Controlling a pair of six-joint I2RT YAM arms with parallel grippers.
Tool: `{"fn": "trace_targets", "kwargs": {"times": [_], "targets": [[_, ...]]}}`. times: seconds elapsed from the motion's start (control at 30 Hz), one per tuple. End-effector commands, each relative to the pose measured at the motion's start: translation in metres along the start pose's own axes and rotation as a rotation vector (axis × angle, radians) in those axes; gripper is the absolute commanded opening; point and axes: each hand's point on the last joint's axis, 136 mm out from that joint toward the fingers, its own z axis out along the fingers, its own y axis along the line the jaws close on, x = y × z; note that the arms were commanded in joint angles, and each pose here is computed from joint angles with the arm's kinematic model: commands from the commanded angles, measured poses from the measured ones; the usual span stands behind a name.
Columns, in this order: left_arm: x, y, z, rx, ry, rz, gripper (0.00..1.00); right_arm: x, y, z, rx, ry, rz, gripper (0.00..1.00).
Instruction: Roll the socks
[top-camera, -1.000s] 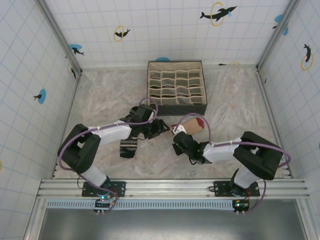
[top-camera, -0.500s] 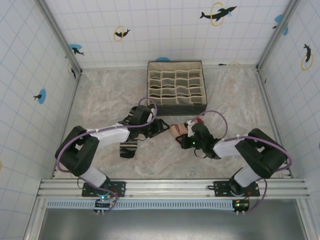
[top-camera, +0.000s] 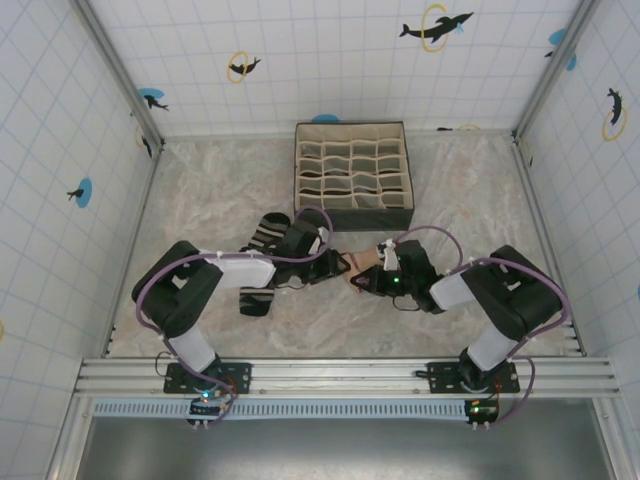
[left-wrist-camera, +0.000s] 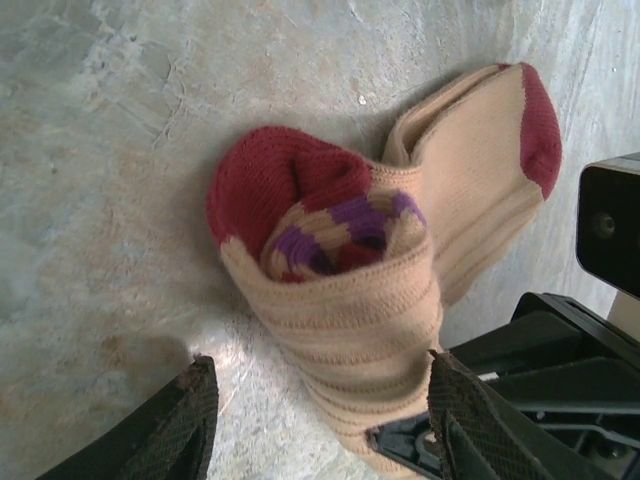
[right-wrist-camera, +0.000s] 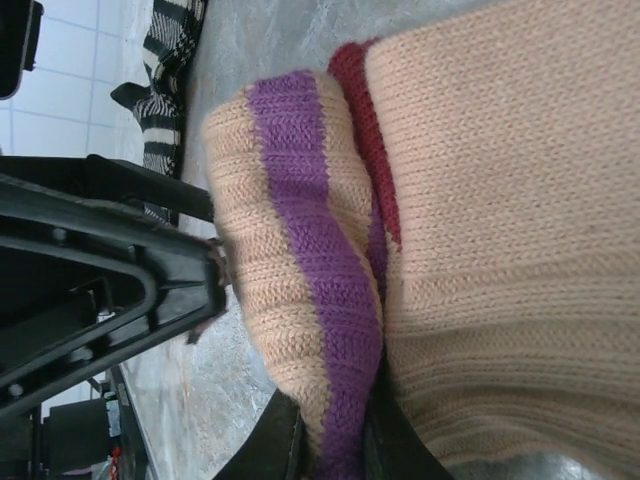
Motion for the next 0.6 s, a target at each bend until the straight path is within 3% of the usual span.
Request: {"fn": "trace_targets", "kwargs": {"times": [0.0, 0.23, 0.4, 0.57], "targets": [[-0.012, -0.006, 0.006, 0.009, -0.037, 0.036, 0.54, 0.042, -0.045, -0.006, 0.137, 0.117, 0.180, 0.00], [-0.009, 0.005, 0.017, -0.013, -0.022, 0.003, 0.49, 0.043, -0.044, -0.008, 0.103, 0.104, 0.212, 0.00], [-0.010, 0.011, 0.024, -0.037, -0.027, -0.015, 0.39, 0.042, -0.043, -0.007, 0.088, 0.104, 0.218, 0.00], [-0.010, 0.020, 0.030, -0.086, -0.011, -0.035, 0.16, 0.040, -0.041, -0.009, 0.078, 0.090, 0.212, 0.04]]}}
